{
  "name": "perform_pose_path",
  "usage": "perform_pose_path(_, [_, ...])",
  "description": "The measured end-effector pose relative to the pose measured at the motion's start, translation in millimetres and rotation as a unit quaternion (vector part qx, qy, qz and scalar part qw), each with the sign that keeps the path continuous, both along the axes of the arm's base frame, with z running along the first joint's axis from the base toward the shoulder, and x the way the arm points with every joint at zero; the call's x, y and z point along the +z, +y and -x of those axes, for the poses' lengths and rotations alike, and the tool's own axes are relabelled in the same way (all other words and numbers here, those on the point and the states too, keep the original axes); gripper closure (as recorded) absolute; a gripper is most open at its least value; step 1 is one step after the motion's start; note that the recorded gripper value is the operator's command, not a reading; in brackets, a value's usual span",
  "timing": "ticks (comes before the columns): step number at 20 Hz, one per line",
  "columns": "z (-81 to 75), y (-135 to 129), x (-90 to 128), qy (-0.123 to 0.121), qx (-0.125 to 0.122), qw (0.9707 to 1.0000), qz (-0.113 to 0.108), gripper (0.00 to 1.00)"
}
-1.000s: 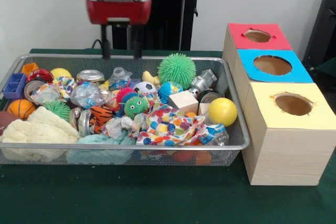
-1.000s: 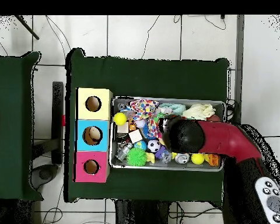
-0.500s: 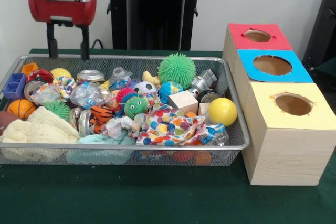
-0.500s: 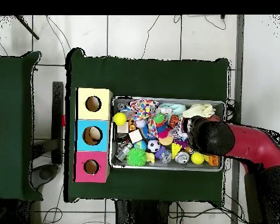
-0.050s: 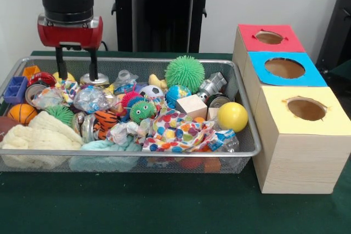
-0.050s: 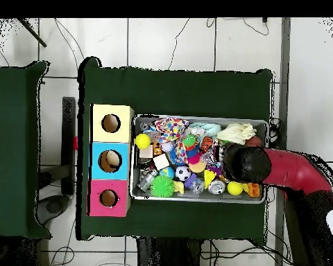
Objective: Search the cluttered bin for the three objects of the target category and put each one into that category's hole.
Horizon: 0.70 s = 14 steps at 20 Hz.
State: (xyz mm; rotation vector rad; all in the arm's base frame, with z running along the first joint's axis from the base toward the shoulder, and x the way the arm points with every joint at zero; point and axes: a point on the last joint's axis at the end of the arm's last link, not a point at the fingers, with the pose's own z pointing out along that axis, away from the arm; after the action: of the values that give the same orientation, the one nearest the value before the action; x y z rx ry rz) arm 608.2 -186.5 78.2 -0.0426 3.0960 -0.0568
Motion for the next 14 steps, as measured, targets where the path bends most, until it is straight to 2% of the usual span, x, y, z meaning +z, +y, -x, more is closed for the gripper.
perform_pose_path(14, [14.9,1,-27,0.013,0.026,0.9995,0.008,0.0])
